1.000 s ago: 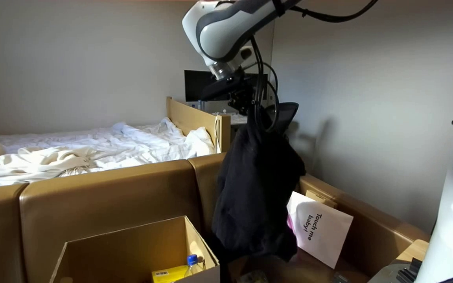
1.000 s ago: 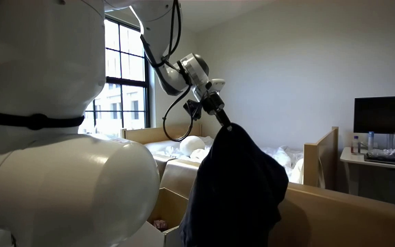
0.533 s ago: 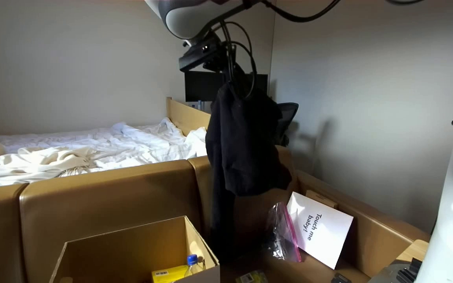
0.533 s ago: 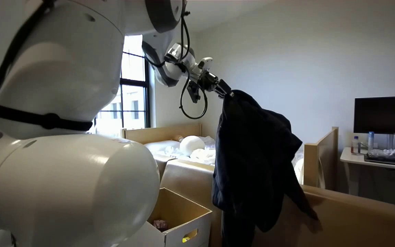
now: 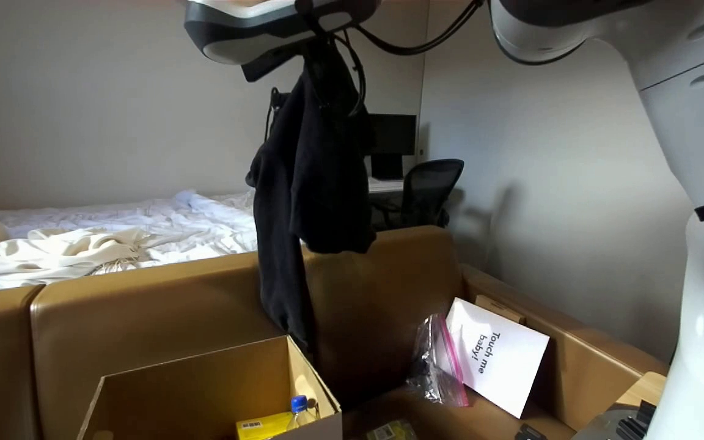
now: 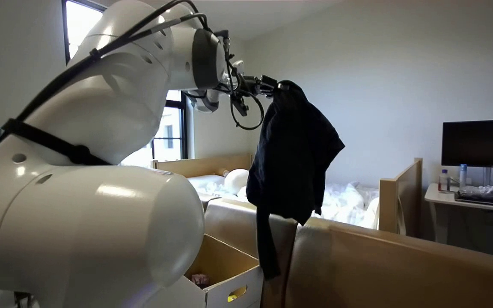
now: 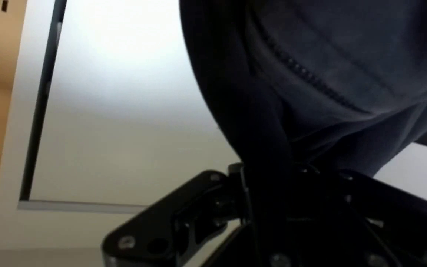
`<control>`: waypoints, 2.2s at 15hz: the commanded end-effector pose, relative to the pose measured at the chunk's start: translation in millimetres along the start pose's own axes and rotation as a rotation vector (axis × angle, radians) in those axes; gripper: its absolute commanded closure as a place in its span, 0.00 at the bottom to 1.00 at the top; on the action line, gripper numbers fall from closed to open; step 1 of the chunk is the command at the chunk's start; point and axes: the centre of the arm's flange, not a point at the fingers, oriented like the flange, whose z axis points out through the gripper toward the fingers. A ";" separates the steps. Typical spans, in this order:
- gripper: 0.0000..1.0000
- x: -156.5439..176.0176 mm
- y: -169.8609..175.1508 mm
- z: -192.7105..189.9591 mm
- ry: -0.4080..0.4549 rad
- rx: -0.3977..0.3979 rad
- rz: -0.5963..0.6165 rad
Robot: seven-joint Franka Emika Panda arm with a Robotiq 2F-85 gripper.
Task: Pick up the black cloth from the couch and put it in the box.
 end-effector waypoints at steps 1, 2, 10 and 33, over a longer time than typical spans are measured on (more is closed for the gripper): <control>0.96 73.2 -14.7 -48.4 0.156 -0.126 0.014; 0.96 82.6 -11.8 -60.2 0.197 -0.153 0.019; 0.96 125.8 8.4 -130.7 0.397 -0.240 0.129; 0.96 -96.1 -105.3 -204.5 -0.473 0.523 -0.148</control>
